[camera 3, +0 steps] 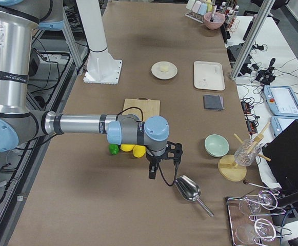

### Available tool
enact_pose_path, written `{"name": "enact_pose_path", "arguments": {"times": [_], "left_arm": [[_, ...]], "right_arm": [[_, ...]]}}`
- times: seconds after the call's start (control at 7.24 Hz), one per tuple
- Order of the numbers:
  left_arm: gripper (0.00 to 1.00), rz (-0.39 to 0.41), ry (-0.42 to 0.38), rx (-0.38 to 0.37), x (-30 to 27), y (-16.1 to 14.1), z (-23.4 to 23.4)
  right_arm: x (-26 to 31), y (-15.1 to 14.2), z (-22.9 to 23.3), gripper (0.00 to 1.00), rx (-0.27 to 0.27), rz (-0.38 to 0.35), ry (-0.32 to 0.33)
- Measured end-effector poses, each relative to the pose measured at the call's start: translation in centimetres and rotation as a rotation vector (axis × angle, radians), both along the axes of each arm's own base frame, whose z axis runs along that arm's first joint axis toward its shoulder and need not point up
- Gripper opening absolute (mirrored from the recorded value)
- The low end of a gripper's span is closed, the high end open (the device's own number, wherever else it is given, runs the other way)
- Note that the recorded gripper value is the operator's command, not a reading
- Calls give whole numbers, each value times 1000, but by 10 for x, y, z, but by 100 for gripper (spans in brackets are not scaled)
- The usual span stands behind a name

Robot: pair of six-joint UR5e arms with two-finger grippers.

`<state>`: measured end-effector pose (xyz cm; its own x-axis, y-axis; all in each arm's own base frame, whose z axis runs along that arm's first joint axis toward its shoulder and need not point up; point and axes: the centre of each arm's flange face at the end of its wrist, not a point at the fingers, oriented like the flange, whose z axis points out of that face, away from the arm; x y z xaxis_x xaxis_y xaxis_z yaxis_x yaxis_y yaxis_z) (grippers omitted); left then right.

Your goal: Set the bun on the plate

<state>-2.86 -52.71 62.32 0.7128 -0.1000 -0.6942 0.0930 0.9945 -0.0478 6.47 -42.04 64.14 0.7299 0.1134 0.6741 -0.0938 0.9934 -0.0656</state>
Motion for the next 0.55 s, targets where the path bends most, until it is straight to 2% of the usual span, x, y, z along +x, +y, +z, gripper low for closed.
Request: {"name": "enact_pose_path", "arguments": {"times": [0.55], "left_arm": [[98, 1, 1, 0, 0, 0, 0]], "right_arm": [[0, 0, -2, 100, 6, 0, -1]]}}
